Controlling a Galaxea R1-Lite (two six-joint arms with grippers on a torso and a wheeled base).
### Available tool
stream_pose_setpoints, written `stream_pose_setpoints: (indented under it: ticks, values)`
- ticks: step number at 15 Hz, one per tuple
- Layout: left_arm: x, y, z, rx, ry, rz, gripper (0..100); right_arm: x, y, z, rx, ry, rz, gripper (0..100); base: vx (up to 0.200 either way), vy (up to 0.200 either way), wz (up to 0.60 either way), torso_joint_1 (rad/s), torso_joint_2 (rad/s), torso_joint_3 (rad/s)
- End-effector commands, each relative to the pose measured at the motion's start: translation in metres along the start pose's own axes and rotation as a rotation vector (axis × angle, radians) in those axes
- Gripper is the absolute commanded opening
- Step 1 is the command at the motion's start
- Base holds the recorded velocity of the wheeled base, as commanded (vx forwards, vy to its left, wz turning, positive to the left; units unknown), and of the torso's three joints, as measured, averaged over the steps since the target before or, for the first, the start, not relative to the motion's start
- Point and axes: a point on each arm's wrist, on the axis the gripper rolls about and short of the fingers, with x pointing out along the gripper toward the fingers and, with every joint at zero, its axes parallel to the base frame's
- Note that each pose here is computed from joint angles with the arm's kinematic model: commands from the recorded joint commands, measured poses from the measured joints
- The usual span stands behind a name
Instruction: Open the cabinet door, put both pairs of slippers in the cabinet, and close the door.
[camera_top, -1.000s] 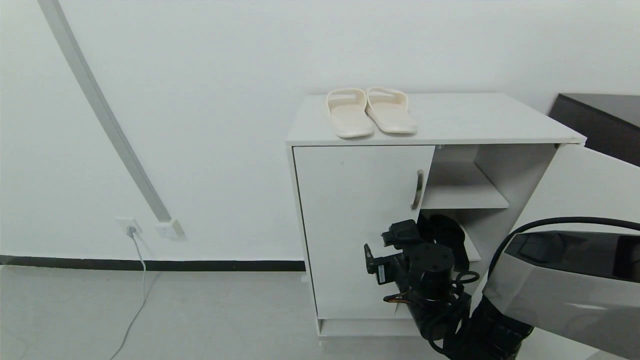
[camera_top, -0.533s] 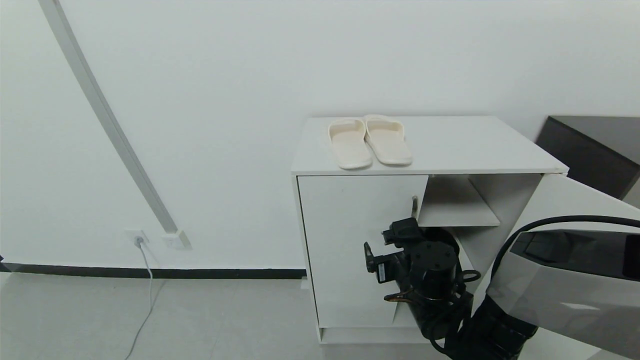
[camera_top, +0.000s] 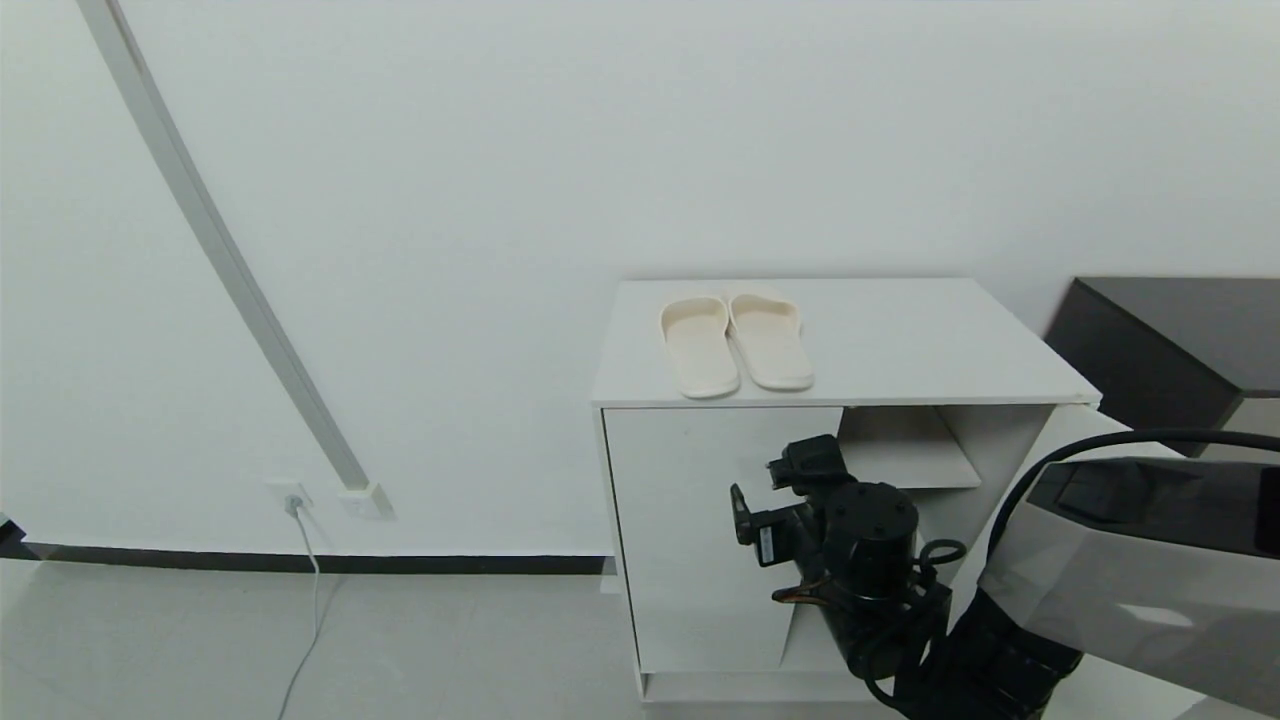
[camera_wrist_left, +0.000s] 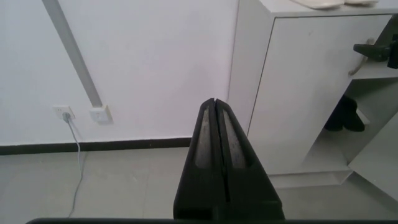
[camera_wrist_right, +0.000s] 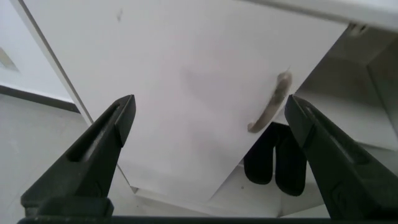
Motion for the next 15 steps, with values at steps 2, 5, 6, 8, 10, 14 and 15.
stream_pose_setpoints:
  ticks: [2, 5, 6, 8, 10, 14, 15]
  values:
    - [0.000, 0.000, 0.000, -0.012, 0.001, 0.000, 0, 0.000, 0.000, -0.001, -0.002, 0.003, 0.000, 100, 0.000, 0.000, 0.00, 0.261, -0.59, -0.332]
    - [0.000, 0.000, 0.000, -0.014, 0.001, 0.000, 0, 0.000, -0.001, 0.001, 0.005, -0.005, -0.002, 100, 0.000, 0.000, 0.00, 0.203, -0.44, -0.242]
    - [0.000, 0.000, 0.000, -0.014, 0.001, 0.000, 0, 0.000, -0.002, 0.002, 0.011, -0.015, 0.000, 100, 0.000, 0.000, 0.00, 0.183, -0.39, -0.207]
    - [0.000, 0.000, 0.000, -0.014, 0.001, 0.000, 0, -0.002, -0.002, 0.001, 0.010, -0.030, 0.036, 100, 0.000, 0.000, 0.00, 0.105, -0.21, -0.112]
    - [0.000, 0.000, 0.000, -0.014, 0.001, 0.000, 0, -0.001, -0.005, 0.002, -0.021, -0.052, 0.034, 100, 0.000, 0.000, 0.00, 0.000, 0.00, 0.000]
    - [0.000, 0.000, 0.000, -0.014, 0.001, 0.000, 0, 0.007, -0.004, 0.044, -0.043, -0.050, 0.065, 100, 0.000, 0.000, 0.00, 0.000, 0.00, 0.000]
    - [0.000, 0.000, 0.000, -0.014, 0.003, 0.000, 0, 0.008, -0.003, 0.061, -0.028, -0.036, 0.069, 100, 0.000, 0.000, 0.00, 0.000, 0.00, 0.000]
